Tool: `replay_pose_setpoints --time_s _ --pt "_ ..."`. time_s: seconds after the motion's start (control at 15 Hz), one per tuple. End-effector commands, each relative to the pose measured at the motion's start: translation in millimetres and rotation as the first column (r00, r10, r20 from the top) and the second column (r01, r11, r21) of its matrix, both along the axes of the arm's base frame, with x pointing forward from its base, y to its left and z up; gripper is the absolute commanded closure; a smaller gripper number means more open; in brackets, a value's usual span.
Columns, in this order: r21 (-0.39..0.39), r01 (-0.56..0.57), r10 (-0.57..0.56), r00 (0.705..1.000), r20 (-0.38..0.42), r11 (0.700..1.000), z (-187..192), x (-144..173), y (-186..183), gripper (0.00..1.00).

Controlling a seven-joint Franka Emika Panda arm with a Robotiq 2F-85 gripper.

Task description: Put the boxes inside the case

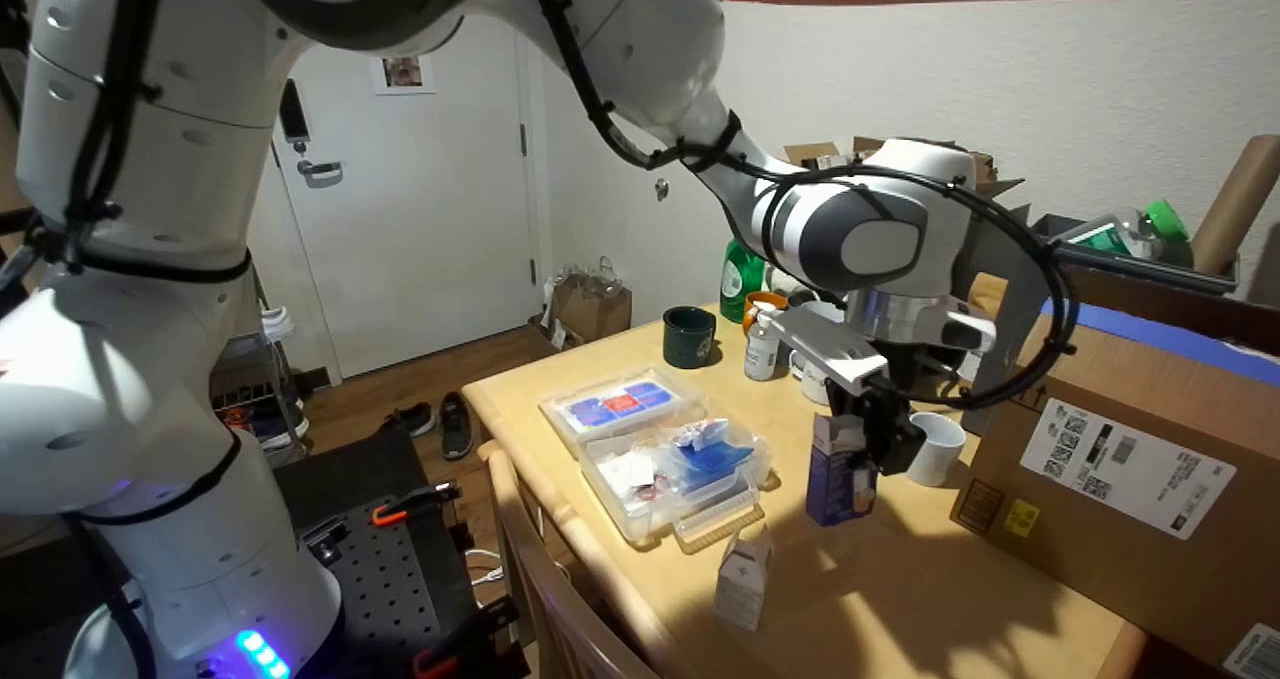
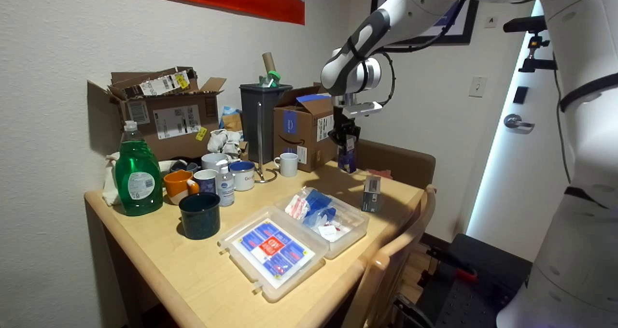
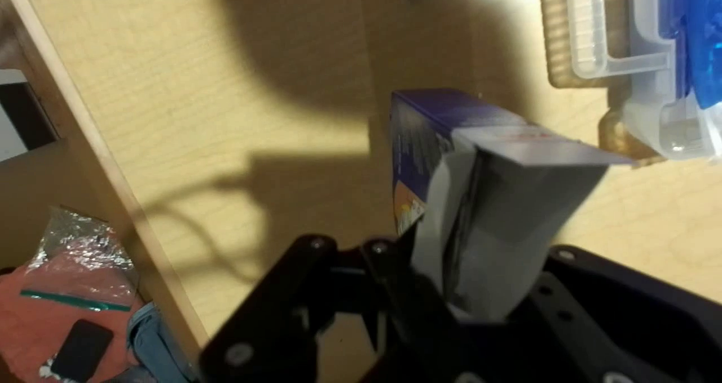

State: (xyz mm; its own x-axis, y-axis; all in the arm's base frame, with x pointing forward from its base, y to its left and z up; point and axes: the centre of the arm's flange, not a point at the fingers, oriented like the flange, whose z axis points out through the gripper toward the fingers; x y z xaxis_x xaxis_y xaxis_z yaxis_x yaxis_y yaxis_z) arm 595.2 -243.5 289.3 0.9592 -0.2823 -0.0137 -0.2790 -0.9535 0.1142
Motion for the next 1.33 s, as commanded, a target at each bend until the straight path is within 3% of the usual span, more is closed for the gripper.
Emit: replay_pose_setpoints --time_s 0.0,0.53,0.6,1.13,1.27 --pt "0.005 -0.076 0.076 0.997 0.013 0.997 20 -34 28 0.93" --pt "0.047 -0.184 0.184 0.983 0.003 0.982 15 -41 70 0.95" --pt "0.049 -0.15 0.151 0.988 -0.021 0.988 10 -28 62 0.92" --pt "0.05 -0.165 0.166 0.986 -0.019 0.985 8 -29 67 0.92" --pt "0.055 -0.173 0.174 0.985 -0.018 0.983 7 -28 69 0.96"
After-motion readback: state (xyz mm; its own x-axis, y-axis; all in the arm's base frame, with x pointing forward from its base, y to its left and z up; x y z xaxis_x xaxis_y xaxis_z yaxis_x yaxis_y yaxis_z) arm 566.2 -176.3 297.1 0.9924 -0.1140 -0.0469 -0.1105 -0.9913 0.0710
